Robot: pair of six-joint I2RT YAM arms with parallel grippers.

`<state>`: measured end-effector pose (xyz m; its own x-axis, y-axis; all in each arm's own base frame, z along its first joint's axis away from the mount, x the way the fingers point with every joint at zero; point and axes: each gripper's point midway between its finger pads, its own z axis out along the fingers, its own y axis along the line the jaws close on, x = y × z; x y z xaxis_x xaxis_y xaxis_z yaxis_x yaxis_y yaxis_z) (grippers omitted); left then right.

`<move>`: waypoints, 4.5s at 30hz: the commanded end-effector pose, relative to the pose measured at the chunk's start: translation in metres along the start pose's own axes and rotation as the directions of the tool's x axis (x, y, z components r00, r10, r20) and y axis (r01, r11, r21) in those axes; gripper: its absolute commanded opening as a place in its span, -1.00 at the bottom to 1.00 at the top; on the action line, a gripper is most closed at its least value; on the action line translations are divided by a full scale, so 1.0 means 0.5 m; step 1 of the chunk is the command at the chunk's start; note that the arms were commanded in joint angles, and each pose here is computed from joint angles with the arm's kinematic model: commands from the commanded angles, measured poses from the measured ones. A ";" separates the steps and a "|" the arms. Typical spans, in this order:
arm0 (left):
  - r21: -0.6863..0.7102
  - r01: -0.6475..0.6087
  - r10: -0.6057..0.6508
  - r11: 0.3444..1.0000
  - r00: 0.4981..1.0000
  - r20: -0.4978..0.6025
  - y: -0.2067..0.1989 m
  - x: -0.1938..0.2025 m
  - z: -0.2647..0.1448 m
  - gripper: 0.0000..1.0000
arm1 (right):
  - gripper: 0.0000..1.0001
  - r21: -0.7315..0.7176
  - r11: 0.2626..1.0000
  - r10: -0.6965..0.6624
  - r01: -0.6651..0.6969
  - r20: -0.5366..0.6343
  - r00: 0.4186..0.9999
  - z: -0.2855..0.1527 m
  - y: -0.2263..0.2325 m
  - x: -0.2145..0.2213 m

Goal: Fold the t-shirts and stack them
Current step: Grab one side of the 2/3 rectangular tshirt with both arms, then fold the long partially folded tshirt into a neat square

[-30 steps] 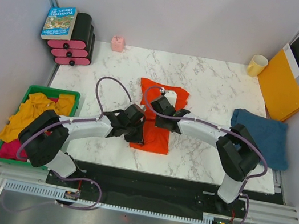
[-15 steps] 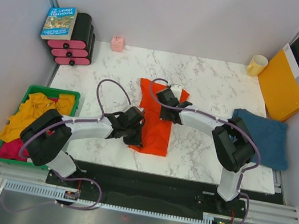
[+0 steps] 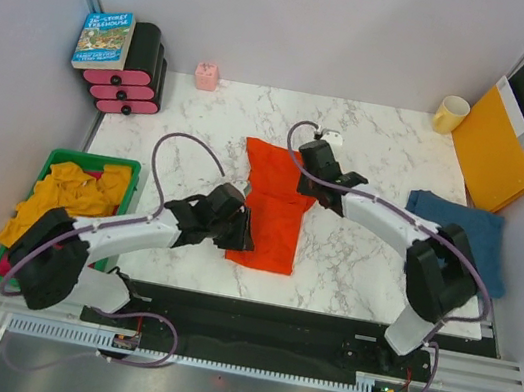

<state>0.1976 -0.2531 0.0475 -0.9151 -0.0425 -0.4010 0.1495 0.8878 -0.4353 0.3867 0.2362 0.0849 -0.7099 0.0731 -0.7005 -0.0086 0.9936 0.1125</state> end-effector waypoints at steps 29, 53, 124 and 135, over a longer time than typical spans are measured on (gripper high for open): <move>-0.227 0.070 -0.075 0.971 0.997 -0.011 0.124 0.066 0.015 -0.10 | -0.29 -0.125 0.992 -0.026 0.020 -0.043 0.999 -0.227 0.012 0.242; -0.198 0.063 -0.078 0.978 0.995 -0.068 0.119 0.091 0.033 -0.96 | -0.11 -0.225 0.971 0.047 -0.079 -0.145 0.988 -0.261 0.044 0.335; -0.009 -0.147 0.141 0.989 0.935 0.326 -0.062 -0.154 -0.169 -0.96 | -1.00 -0.034 0.998 0.060 -0.054 0.233 0.971 -0.344 0.050 0.084; -0.100 -0.174 0.200 0.980 0.888 0.414 -0.105 -0.338 -0.149 -0.97 | -1.00 0.086 0.987 0.109 -0.138 0.285 0.952 -0.242 -0.025 -0.063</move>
<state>0.2781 -0.2618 0.1684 -0.7149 -0.0437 -0.6979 0.2590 0.9105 -0.3223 0.2947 0.2132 0.1666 -0.5317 0.1771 -0.8282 0.1395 0.9829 0.1206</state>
